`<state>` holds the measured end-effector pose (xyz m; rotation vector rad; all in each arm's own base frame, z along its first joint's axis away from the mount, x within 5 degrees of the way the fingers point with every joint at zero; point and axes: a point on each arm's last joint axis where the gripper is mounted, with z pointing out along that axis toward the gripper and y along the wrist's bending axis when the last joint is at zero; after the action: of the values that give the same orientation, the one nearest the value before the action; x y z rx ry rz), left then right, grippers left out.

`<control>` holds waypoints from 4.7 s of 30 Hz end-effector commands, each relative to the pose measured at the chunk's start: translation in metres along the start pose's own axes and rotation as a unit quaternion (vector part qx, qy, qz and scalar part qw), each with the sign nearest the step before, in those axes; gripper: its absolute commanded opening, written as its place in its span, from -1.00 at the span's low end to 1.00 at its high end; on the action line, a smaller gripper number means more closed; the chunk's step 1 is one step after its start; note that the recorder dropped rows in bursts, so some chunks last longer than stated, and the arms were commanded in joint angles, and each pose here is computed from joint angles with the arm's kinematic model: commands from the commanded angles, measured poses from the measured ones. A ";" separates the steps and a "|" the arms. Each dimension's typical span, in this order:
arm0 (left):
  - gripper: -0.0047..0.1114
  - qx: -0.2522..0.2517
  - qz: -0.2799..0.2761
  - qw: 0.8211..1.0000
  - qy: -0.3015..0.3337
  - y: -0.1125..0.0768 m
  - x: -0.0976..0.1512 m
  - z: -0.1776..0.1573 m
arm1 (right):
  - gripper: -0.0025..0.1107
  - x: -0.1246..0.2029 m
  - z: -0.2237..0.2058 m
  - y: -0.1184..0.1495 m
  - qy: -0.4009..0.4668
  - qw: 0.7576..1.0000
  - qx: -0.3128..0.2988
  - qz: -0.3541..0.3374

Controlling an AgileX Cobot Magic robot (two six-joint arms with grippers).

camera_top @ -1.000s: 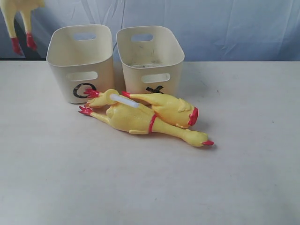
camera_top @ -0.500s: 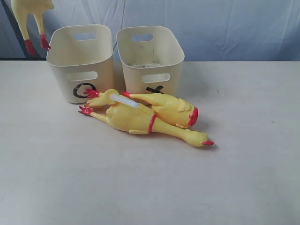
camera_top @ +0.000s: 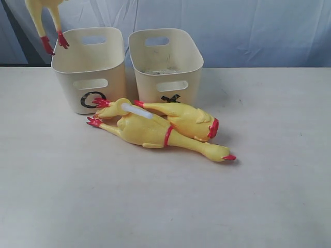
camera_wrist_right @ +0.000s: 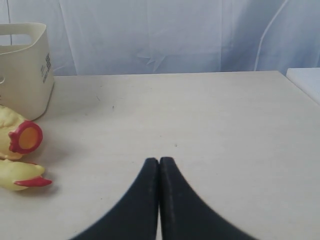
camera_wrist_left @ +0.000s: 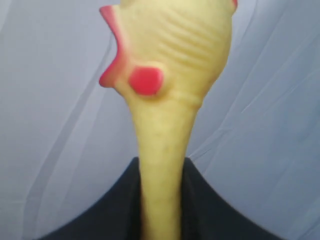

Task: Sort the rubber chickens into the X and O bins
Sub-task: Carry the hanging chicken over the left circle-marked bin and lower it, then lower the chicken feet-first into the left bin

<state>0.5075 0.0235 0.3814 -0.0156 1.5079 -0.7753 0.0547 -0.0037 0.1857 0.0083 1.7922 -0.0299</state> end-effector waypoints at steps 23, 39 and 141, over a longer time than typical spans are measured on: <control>-0.92 -0.024 -0.111 0.993 0.037 0.027 0.099 0.070 | -0.97 0.000 0.000 0.001 -0.005 1.000 -0.003 0.007; -0.92 -0.062 -0.166 0.980 0.094 0.035 0.115 0.068 | -0.97 0.000 0.000 0.001 -0.005 1.000 -0.003 0.007; 0.13 -0.214 0.116 0.922 0.300 0.052 0.148 0.054 | -0.97 0.000 0.000 0.001 -0.005 1.000 -0.004 0.008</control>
<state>0.5611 -0.0278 0.2229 0.0509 2.2177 -0.2742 0.0547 -0.0033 0.1856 0.0183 1.7931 -0.0151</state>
